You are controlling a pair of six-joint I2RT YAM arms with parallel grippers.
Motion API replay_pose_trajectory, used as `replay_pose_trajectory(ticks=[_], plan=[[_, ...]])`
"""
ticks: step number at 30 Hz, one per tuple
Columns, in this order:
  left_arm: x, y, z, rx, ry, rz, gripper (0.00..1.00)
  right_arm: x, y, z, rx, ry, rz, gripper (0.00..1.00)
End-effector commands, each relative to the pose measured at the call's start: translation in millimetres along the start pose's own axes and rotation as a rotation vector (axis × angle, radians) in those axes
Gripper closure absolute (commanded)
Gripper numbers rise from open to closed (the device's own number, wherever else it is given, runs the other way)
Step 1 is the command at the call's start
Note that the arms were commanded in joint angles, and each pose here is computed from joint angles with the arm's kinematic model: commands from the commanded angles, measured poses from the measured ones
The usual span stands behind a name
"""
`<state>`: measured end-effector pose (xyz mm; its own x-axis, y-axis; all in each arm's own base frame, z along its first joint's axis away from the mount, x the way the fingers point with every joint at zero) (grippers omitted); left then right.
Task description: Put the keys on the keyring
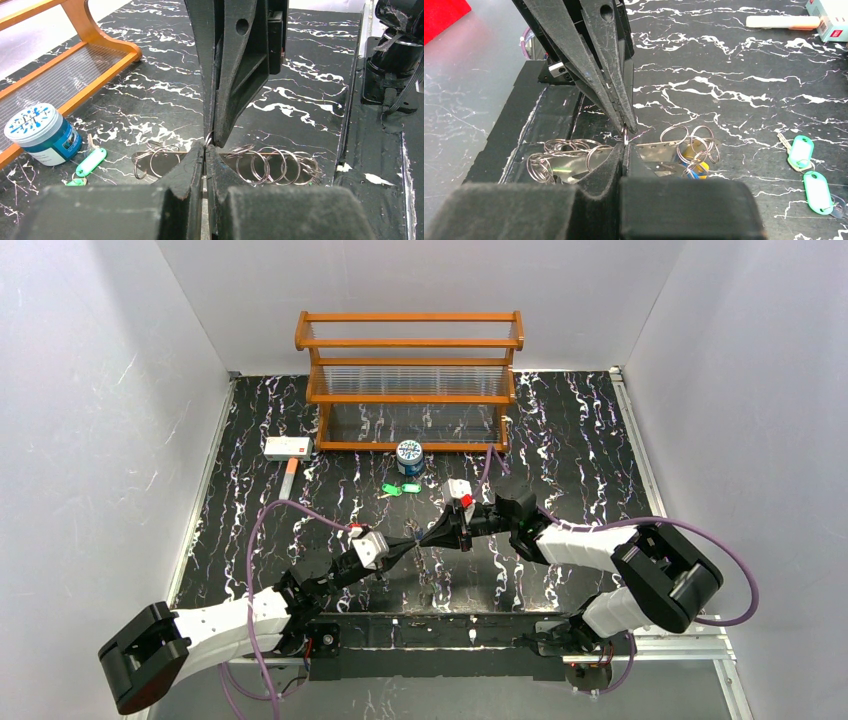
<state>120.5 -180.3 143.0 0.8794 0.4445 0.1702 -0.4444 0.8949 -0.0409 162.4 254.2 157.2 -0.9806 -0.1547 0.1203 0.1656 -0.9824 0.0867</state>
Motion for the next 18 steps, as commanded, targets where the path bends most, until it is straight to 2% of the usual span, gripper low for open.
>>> replay_pose_trajectory(ticks=[1,5,6,8,9,10,12,15,18], plan=[[1,-5,16,-0.078,-0.019,-0.014,1.00,-7,-6,16,-0.028,0.047,0.015,0.99],[0,-5,21,-0.098,-0.012,-0.028,0.98,-9,-3,16,-0.011,0.023,-0.050,0.99],[0,-6,23,-0.106,-0.001,-0.025,0.86,-10,-1,17,-0.003,0.015,-0.080,0.99],[2,-7,28,-0.116,0.043,0.015,0.47,-12,2,16,0.016,0.004,-0.129,0.99],[5,-8,31,-0.122,0.076,0.053,0.32,-12,4,15,0.025,0.001,-0.144,0.99],[8,-8,34,-0.129,0.132,0.099,0.20,-12,6,15,0.028,-0.001,-0.161,0.99],[15,-10,40,-0.144,0.233,0.208,0.03,-13,10,15,0.035,-0.023,-0.201,0.99],[23,-13,50,-0.164,0.367,0.329,0.02,-12,16,14,0.045,-0.042,-0.235,0.99],[32,-19,56,-0.118,0.430,0.430,0.02,-11,22,15,0.060,-0.060,-0.276,0.99]])
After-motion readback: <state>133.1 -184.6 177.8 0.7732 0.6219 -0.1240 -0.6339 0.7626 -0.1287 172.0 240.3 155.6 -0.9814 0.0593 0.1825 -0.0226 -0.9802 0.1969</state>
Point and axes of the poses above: each gripper's point midway between its finger pads, its own y axis back along the fingers, its own x axis along the line the jaws close on, z = x × y, the point moved 9 cm from there along y, back along the fingers, and after that the axes turned 3 degrees about -y, right-handed, at the moved point
